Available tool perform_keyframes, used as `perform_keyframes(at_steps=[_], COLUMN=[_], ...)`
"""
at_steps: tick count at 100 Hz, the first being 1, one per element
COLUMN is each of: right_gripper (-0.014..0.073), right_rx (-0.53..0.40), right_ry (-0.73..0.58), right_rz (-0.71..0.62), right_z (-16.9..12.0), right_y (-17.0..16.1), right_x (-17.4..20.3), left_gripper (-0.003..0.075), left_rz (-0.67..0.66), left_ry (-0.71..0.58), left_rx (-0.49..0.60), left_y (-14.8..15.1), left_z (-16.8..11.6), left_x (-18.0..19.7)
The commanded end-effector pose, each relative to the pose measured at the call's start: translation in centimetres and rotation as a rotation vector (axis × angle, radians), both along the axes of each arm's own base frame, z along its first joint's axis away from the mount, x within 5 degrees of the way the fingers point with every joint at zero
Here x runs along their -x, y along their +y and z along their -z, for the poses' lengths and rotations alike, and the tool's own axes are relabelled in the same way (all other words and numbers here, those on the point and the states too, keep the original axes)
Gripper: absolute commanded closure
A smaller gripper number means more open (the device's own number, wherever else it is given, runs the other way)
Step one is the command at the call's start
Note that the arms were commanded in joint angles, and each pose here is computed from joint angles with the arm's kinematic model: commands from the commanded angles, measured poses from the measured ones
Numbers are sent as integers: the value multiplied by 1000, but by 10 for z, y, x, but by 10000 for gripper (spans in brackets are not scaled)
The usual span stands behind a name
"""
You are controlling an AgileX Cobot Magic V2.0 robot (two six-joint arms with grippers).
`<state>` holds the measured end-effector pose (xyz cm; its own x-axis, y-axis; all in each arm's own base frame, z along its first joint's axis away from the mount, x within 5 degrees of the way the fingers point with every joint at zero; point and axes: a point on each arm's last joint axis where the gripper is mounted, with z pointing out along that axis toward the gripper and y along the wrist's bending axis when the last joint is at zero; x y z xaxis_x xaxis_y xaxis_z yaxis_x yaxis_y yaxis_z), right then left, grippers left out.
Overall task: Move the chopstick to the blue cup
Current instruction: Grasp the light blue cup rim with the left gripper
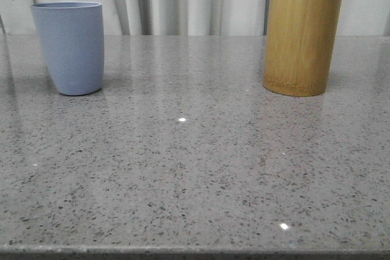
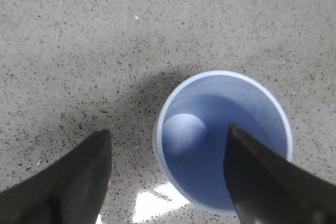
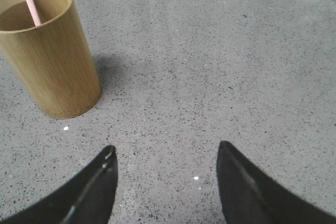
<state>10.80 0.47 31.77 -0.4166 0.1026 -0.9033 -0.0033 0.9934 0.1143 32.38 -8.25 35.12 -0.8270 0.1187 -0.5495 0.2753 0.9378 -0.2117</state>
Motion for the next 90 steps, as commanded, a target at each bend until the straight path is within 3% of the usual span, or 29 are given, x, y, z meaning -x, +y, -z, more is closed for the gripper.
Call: perform_keyframes(at_steps=[1, 27, 41, 70, 90], right_gripper=[162, 162, 162, 162, 162], right_rx=[10, 10, 10, 10, 10], right_ry=[-98, -100, -100, -100, -100], right_rz=[8, 8, 8, 8, 8], right_z=[-17, -17, -17, -17, -17], right_y=[-1, -1, -1, -1, -1], right_x=[-4, -4, -4, -4, -4], left_gripper=[281, 312, 420, 728, 739], left_rz=[-5, -5, -6, -9, -9], left_ry=[-62, -5, 12, 3, -1], left_rx=[37, 26, 24, 31, 94], left_y=[-4, -7, -7, -8, -13], left_z=[-16, 3, 9, 8, 3], left_x=[0, -13, -16, -17, -17])
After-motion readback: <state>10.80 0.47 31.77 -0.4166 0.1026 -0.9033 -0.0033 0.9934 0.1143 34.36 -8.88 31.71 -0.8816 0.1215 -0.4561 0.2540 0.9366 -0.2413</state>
